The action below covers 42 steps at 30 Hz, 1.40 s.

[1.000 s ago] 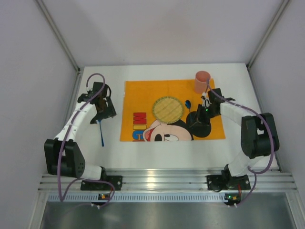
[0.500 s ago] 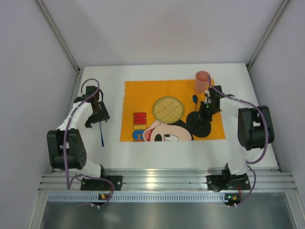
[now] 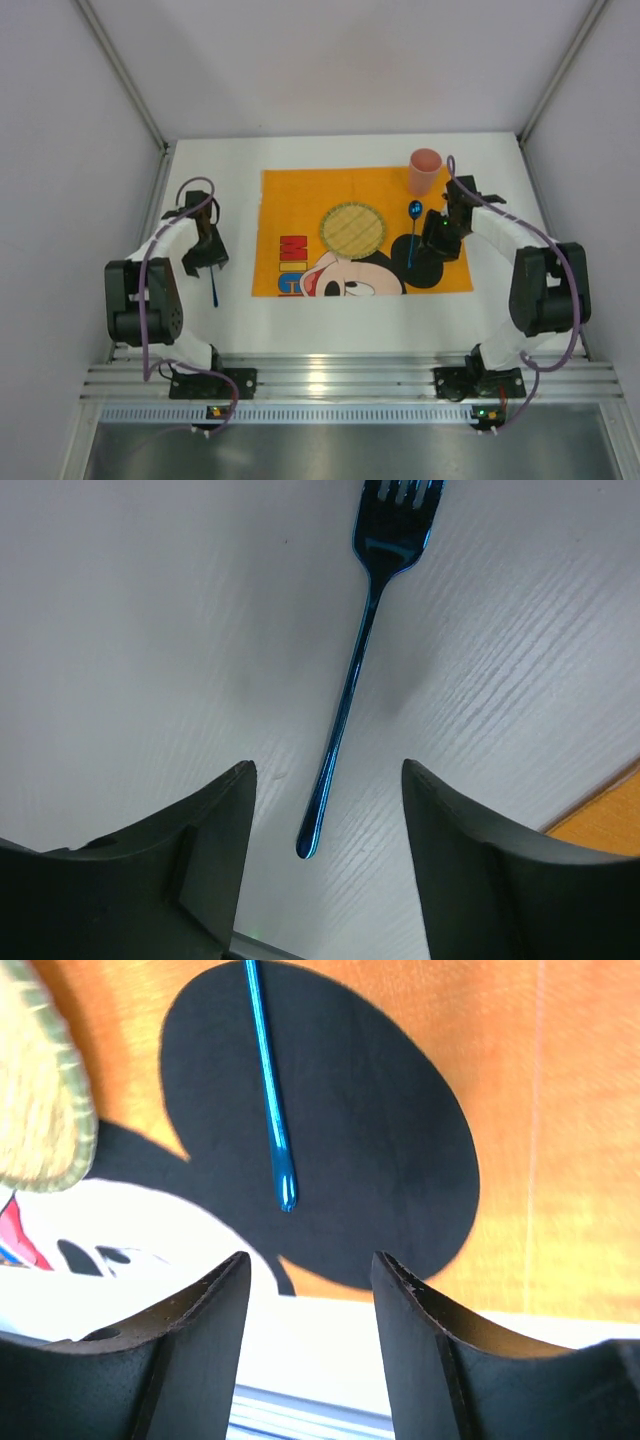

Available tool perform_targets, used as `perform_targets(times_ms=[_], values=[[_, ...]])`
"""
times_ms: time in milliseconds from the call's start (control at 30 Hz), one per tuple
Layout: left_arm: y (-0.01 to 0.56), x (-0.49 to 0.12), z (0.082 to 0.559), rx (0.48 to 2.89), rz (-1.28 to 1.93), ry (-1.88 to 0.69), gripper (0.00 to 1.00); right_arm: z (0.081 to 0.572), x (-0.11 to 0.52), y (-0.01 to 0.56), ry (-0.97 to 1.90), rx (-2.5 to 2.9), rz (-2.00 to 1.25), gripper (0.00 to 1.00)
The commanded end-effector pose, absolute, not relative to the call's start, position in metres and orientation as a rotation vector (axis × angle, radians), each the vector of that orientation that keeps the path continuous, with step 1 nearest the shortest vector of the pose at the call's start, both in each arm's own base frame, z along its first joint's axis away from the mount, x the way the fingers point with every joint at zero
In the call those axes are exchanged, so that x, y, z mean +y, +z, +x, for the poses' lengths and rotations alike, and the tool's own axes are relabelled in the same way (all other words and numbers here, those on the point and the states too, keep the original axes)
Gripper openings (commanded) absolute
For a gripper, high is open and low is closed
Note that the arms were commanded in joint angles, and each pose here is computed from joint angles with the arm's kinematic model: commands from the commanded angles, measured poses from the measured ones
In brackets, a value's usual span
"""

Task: Set the dinner table for one person

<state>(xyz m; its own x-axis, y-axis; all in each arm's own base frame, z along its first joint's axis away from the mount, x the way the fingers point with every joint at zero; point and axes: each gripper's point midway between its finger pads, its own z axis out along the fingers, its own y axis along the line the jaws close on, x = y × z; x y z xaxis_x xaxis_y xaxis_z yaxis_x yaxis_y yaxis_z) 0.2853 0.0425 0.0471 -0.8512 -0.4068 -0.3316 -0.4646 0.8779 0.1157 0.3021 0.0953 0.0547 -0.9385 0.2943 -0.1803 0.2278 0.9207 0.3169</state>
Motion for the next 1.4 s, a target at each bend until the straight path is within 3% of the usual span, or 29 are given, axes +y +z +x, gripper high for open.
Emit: perform_targets(times_ms=[0, 133, 333, 467, 567, 600, 900, 1167, 1367], values=[[0.032, 0.047, 0.293, 2.737, -0.660, 0.282, 0.57, 0.307, 0.083, 0.097, 0.376, 2.771, 0.361, 0.53], [0.017, 0.048, 0.305, 2.744, -0.662, 0.281, 0.48, 0.301, 0.083, 0.120, 0.380, 2.739, 0.318, 0.53], [0.003, 0.059, 0.322, 2.751, -0.657, 0.314, 0.43, 0.289, 0.078, 0.133, 0.373, 2.730, 0.298, 0.52], [-0.018, 0.062, 0.319, 2.787, -0.679, 0.286, 0.21, 0.280, 0.073, 0.133, 0.365, 2.740, 0.304, 0.52], [-0.031, 0.065, 0.314, 2.813, -0.691, 0.279, 0.10, 0.274, 0.071, 0.134, 0.361, 2.738, 0.313, 0.52], [-0.033, 0.066, 0.314, 2.816, -0.693, 0.281, 0.01, 0.271, 0.070, 0.132, 0.359, 2.742, 0.314, 0.52], [-0.012, 0.065, 0.328, 2.772, -0.709, 0.224, 0.00, 0.264, 0.072, 0.141, 0.396, 2.703, 0.331, 0.50], [0.080, 0.048, 0.402, 2.561, -0.637, 0.005, 0.00, 0.260, 0.076, 0.152, 0.442, 2.635, 0.334, 0.49], [0.120, -0.025, 0.455, 2.507, -0.406, -0.140, 0.00, 0.247, 0.076, 0.156, 0.453, 2.603, 0.337, 0.49]])
